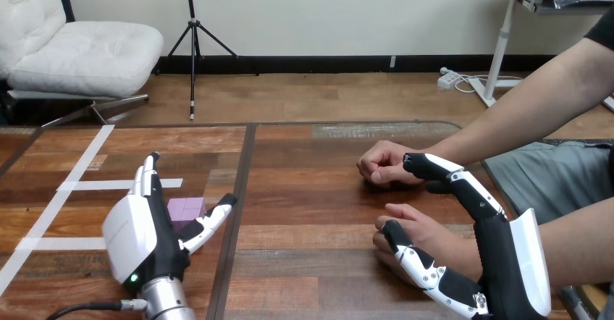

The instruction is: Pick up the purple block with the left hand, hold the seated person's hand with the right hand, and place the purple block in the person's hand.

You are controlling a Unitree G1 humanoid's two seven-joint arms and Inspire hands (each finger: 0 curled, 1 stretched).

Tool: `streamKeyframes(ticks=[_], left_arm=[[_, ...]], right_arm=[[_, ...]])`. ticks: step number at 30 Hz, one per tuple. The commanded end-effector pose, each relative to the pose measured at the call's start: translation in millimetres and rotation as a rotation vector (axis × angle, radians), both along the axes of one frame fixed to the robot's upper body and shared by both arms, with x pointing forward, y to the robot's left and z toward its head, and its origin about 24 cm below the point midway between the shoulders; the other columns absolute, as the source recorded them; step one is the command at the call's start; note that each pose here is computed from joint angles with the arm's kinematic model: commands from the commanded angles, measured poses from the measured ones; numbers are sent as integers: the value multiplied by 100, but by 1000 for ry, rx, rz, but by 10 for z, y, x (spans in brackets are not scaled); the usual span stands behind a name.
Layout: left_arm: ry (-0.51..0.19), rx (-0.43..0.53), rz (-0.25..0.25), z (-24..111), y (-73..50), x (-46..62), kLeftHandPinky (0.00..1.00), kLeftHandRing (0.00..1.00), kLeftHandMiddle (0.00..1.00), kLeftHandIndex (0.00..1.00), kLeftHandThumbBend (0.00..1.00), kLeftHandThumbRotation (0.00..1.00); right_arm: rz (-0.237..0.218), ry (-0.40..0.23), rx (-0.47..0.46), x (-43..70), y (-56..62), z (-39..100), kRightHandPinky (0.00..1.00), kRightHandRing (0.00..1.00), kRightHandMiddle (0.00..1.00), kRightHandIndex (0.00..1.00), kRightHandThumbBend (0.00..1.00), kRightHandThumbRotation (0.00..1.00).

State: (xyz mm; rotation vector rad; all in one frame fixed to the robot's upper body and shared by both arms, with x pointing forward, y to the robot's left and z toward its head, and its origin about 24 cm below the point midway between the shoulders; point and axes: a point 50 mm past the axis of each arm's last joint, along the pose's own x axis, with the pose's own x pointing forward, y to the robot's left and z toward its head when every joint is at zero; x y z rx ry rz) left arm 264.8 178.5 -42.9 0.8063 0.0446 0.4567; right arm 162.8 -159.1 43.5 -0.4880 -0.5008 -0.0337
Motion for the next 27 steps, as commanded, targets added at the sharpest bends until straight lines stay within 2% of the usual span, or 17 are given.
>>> streamKeyframes(ticks=[1, 12, 27], left_arm=[[-71, 82, -11, 223, 31, 233, 79, 87, 90, 91, 87, 51], [-33, 136, -2, 230, 55, 268, 80, 87, 89, 89, 86, 50], [-12, 129, -26, 252, 27, 325, 78, 84, 86, 86, 87, 53]], right_arm=[[8, -88, 5, 71, 9, 180, 70, 75, 75, 75, 47, 25], [6, -84, -2, 67, 3, 192, 70, 75, 75, 75, 47, 24], [5, -78, -6, 61, -4, 192, 70, 76, 76, 75, 47, 24]])
